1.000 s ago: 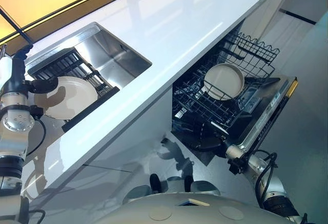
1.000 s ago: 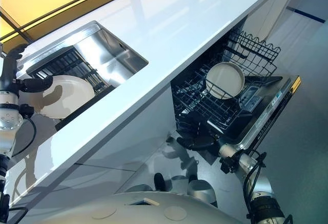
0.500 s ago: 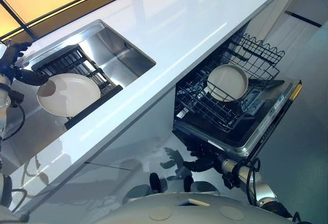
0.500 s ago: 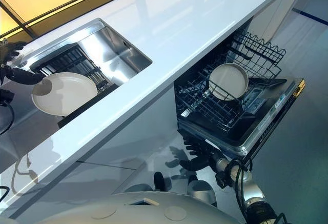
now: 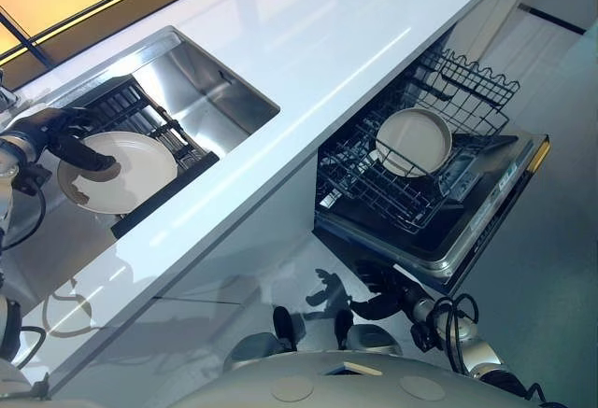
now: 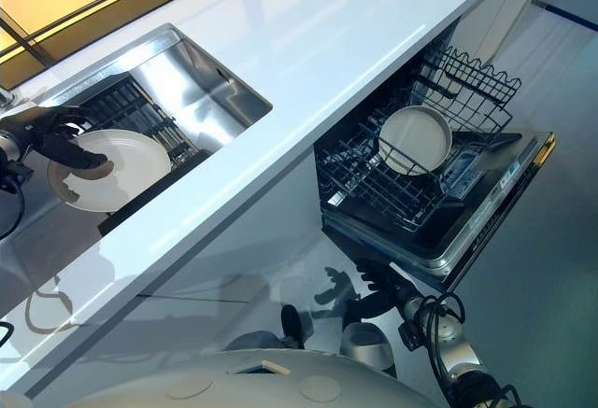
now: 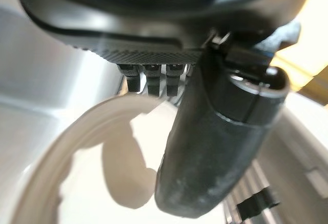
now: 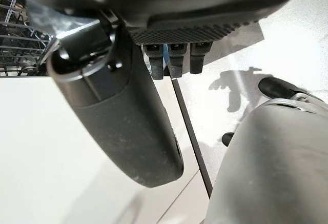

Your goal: Pick up plates and place into dishwasher.

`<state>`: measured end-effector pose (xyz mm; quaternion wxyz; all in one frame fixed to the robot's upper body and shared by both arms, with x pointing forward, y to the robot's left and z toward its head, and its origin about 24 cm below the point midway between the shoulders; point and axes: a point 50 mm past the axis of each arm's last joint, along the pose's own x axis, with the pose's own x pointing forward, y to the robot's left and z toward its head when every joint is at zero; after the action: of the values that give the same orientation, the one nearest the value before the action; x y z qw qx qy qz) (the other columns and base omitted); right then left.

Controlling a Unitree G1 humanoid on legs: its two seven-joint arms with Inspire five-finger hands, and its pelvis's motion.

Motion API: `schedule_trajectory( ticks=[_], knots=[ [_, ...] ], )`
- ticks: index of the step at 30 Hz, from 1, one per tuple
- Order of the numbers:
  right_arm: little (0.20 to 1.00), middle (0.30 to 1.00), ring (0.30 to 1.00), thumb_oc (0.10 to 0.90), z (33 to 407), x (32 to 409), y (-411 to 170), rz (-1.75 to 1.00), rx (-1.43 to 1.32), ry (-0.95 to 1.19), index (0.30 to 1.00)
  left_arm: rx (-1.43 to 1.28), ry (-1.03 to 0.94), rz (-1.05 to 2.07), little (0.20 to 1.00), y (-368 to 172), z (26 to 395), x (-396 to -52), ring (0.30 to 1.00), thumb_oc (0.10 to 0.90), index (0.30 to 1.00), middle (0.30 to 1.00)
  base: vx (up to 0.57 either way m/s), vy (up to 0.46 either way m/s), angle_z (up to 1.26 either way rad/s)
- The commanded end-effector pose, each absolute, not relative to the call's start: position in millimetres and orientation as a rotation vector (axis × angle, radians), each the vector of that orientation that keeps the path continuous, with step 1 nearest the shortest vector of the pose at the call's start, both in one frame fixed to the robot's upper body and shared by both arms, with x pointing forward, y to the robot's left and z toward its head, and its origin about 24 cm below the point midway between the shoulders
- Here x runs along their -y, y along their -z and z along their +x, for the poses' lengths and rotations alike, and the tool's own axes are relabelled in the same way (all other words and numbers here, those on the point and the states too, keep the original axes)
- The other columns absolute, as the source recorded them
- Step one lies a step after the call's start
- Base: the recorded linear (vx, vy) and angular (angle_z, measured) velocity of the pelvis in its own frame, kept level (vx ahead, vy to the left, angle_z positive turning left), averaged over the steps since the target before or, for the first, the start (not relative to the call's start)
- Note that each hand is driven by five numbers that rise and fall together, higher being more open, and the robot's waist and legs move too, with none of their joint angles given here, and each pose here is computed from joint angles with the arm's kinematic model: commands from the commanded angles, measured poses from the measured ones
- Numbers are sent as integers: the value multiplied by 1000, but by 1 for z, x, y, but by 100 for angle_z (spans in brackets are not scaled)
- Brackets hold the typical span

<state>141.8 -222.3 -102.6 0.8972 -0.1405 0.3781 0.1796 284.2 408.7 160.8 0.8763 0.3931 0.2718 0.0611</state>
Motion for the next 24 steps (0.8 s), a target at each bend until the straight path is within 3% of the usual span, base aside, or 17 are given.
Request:
schedule_trajectory(
  ticks=[1,14,15,16,17,24],
  knots=[
    [900,900,900,800,169,212,83,-300,-602,-394,900,-509,-262,883,900,-227,277,-432,900,800,900,900,0,0,0],
    [900,900,900,800,163,213,88,-297,-625,-368,900,-608,-141,768,900,-211,273,-430,900,800,900,900,0,0,0],
    [900,900,900,800,162,213,89,-297,-626,-365,900,-601,-130,747,549,-210,273,-429,599,449,599,599,0,0,0],
    [900,900,900,800,162,213,89,-298,-627,-362,900,-596,-119,737,464,-208,274,-428,526,364,526,526,0,0,0],
    [900,900,900,800,161,214,90,-301,-629,-356,900,-568,-90,719,200,-207,276,-424,300,100,300,300,0,0,0],
    [900,900,900,800,157,214,95,-294,-651,-354,900,-382,-59,693,200,-217,291,-401,300,100,300,300,-5,-17,0]
  ],
)
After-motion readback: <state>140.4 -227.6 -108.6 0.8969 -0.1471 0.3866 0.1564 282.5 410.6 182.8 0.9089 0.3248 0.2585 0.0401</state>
